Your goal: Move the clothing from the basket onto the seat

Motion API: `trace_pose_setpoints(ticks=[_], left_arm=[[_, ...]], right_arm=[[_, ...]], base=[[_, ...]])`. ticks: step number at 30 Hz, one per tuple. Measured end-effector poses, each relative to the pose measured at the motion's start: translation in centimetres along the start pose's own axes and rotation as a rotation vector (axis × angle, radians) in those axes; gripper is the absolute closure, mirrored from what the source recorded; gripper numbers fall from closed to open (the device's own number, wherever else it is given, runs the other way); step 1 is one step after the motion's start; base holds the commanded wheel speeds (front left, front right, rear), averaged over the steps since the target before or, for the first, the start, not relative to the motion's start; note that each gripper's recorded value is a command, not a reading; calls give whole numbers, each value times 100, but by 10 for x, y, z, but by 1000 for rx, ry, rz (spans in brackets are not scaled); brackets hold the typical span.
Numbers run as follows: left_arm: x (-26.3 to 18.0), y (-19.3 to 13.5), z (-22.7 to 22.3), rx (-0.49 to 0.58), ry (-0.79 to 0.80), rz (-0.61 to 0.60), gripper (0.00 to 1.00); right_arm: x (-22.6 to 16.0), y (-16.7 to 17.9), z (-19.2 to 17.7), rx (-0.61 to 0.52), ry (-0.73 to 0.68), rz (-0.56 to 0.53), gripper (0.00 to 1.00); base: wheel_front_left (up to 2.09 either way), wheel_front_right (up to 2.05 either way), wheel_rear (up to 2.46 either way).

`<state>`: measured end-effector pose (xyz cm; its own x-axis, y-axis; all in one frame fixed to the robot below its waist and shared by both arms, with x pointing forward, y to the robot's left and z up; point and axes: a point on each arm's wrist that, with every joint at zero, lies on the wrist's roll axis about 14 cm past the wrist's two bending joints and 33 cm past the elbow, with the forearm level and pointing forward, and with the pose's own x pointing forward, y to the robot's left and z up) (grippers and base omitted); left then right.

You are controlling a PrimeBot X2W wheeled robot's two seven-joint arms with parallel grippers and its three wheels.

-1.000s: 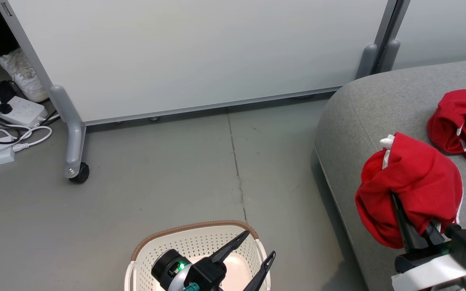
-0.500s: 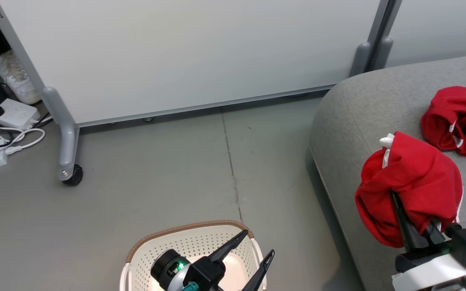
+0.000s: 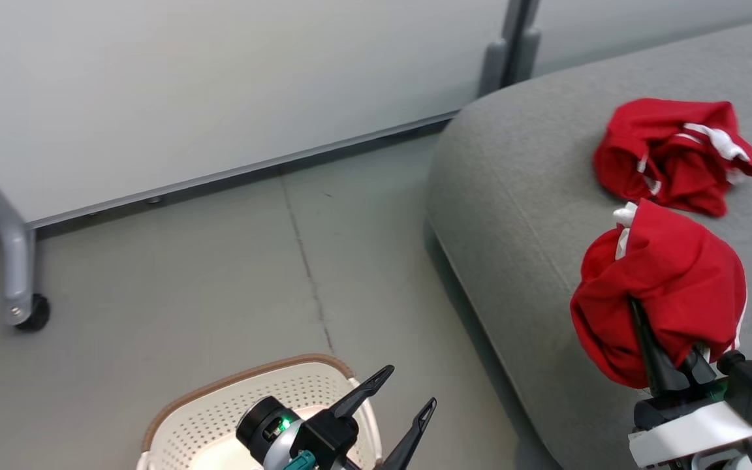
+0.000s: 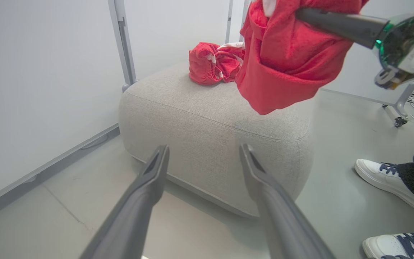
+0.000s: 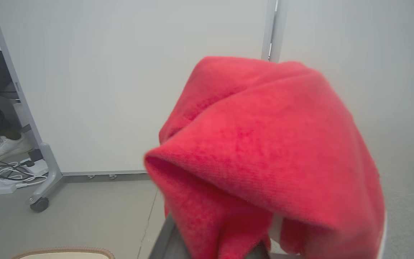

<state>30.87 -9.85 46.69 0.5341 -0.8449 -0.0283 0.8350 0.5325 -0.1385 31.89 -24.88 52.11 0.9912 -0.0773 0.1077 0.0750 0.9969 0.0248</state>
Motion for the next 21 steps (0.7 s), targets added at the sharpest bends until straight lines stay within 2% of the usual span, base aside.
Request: trace_pose_setpoints(ticks=[15, 21], left_arm=[[44, -47, -13, -13, 26, -263, 0], [49, -56, -16, -30, 31, -309, 0]], right_arm=[[-46, -61, -1, -31, 41, -255, 100], [-53, -71, -2, -43, 53, -301, 100]], base=[[0, 0, 0], [0, 0, 0]])
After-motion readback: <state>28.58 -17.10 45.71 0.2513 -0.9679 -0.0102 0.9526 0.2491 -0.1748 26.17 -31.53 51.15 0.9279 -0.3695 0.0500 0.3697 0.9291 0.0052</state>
